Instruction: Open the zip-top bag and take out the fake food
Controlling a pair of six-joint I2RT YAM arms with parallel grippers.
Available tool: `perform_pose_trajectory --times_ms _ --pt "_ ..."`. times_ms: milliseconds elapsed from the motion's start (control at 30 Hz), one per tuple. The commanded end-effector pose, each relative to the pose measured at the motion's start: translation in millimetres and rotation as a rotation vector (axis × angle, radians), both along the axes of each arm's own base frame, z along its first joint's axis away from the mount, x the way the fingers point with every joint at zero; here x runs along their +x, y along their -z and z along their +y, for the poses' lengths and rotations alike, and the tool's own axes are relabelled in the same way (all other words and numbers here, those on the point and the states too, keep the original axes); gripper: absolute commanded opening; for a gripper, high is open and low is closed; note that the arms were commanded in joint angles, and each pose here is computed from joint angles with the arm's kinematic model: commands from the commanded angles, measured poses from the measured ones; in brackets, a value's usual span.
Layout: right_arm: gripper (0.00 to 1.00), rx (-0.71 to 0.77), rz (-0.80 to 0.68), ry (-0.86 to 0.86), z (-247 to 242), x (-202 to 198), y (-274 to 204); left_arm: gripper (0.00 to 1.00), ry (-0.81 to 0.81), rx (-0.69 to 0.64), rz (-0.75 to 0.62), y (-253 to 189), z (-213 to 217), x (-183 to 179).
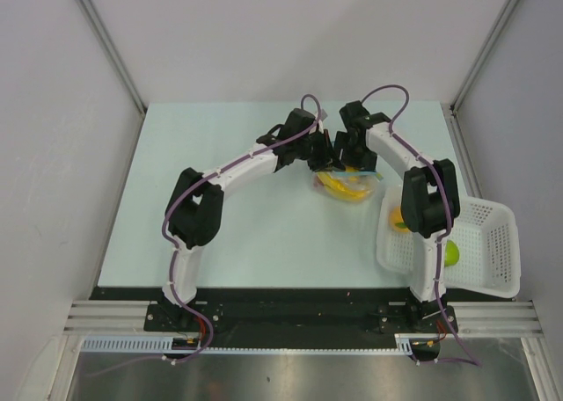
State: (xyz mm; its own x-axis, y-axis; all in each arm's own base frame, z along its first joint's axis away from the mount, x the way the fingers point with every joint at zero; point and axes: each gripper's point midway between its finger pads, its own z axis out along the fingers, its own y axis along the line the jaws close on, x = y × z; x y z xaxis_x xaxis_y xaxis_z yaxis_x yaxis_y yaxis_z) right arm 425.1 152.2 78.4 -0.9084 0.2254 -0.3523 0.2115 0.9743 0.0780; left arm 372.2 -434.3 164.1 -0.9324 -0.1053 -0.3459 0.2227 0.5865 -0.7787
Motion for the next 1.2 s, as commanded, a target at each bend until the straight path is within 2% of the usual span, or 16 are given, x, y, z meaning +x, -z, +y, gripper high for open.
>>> perform_pose_trajectory --times_ms 0,167,200,267,300,367,400,500,633,733,1167 --pt "0.78 -0.012 -0.067 -0.032 1 11 -13 0.0 0.005 -0.033 -0.032 -18 -6 -1" --pt "0.58 0.015 -0.125 -0.033 6 16 -40 0.0 0.003 -0.035 -0.031 -18 -6 0" --pt "0.5 0.02 -0.13 -0.037 8 16 -44 0.0 0.003 -0.036 -0.032 -19 -7 0" --pt "0.4 0.032 -0.164 -0.036 12 19 -59 0.0 0.001 -0.035 -0.034 -19 -6 0" --pt "0.31 0.039 -0.18 -0.035 13 21 -66 0.0 0.001 -0.034 -0.034 -18 -7 0" --pt "0.27 0.054 -0.218 -0.032 18 26 -85 0.0 0.002 -0.037 -0.037 -21 -7 -1" --pt "0.21 0.052 -0.218 -0.029 18 25 -90 0.0 0.001 -0.038 -0.04 -21 -7 0" --pt "0.15 0.064 -0.246 -0.013 21 29 -113 0.0 -0.003 -0.039 -0.041 -22 -7 0" --pt "0.12 0.087 -0.271 -0.001 24 28 -142 0.0 -0.003 -0.039 -0.045 -25 -6 -1" --pt "0.05 0.104 -0.278 -0.001 23 20 -158 0.0 -0.006 -0.037 -0.049 -24 -6 -1" --pt "0.02 0.222 -0.292 -0.001 16 -40 -204 0.0 -0.018 -0.028 -0.053 -23 -1 5"
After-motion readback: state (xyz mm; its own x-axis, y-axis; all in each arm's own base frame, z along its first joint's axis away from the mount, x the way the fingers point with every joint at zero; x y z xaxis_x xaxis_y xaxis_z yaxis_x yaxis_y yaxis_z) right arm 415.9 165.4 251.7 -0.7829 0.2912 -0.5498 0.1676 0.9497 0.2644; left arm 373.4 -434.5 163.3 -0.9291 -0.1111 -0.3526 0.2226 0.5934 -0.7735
